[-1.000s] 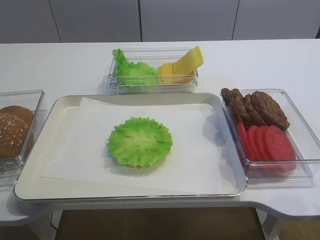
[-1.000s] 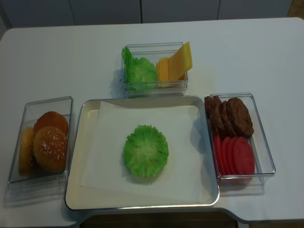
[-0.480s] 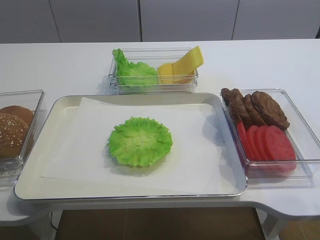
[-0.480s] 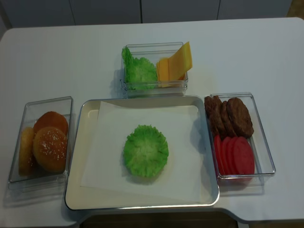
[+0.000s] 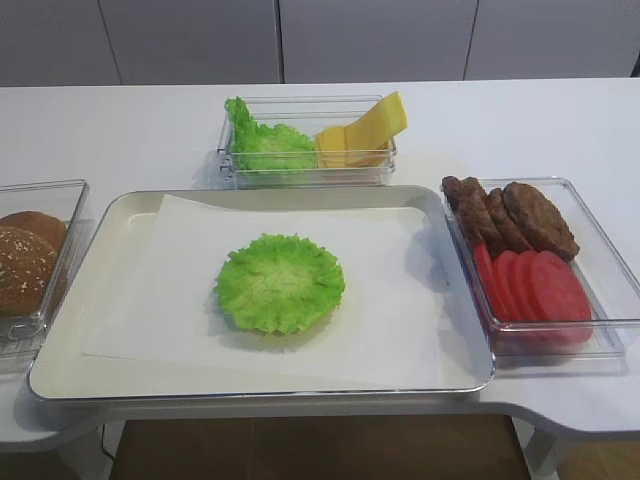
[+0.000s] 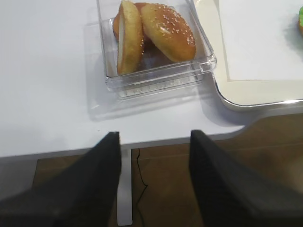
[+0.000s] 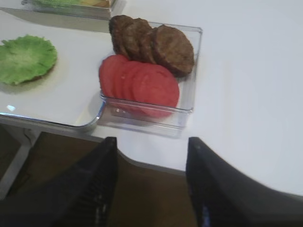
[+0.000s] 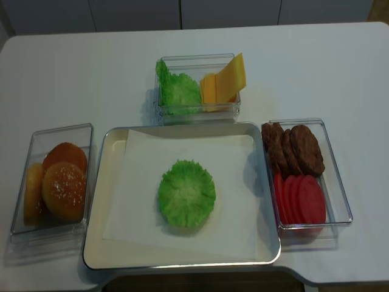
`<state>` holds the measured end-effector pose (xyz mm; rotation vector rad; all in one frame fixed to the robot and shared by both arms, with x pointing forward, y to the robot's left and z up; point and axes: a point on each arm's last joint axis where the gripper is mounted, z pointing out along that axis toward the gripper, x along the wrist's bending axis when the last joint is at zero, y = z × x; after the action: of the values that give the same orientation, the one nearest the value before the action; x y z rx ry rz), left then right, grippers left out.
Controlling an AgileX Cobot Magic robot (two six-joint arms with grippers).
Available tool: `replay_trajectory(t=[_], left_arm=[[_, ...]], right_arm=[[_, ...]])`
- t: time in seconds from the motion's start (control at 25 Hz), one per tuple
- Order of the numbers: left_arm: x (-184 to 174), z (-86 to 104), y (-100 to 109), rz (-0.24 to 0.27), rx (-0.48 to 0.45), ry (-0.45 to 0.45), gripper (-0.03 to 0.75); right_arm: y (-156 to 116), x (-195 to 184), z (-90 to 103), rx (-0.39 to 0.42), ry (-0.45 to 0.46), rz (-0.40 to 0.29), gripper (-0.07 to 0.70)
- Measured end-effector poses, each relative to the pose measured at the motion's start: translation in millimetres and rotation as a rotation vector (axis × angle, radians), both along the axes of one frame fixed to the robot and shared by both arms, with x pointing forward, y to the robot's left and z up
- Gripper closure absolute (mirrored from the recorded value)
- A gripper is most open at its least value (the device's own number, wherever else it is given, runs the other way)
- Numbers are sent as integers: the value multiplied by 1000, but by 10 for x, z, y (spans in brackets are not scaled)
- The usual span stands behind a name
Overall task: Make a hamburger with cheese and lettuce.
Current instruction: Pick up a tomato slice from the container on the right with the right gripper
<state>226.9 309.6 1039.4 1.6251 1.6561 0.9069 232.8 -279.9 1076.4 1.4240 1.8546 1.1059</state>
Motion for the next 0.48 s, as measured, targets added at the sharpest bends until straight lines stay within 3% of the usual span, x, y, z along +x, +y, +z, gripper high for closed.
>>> replay_trajectory(t=[0.24, 0.36, 0.48], left_arm=[[0, 0, 0, 0, 0, 0, 363], [0, 0, 0, 0, 0, 0, 363], [0, 0, 0, 0, 0, 0, 363]], right_arm=[[113, 93, 142, 148, -42, 57, 259], [135, 127, 181, 144, -82, 89, 259], [159, 212, 192, 116, -45, 125, 259]])
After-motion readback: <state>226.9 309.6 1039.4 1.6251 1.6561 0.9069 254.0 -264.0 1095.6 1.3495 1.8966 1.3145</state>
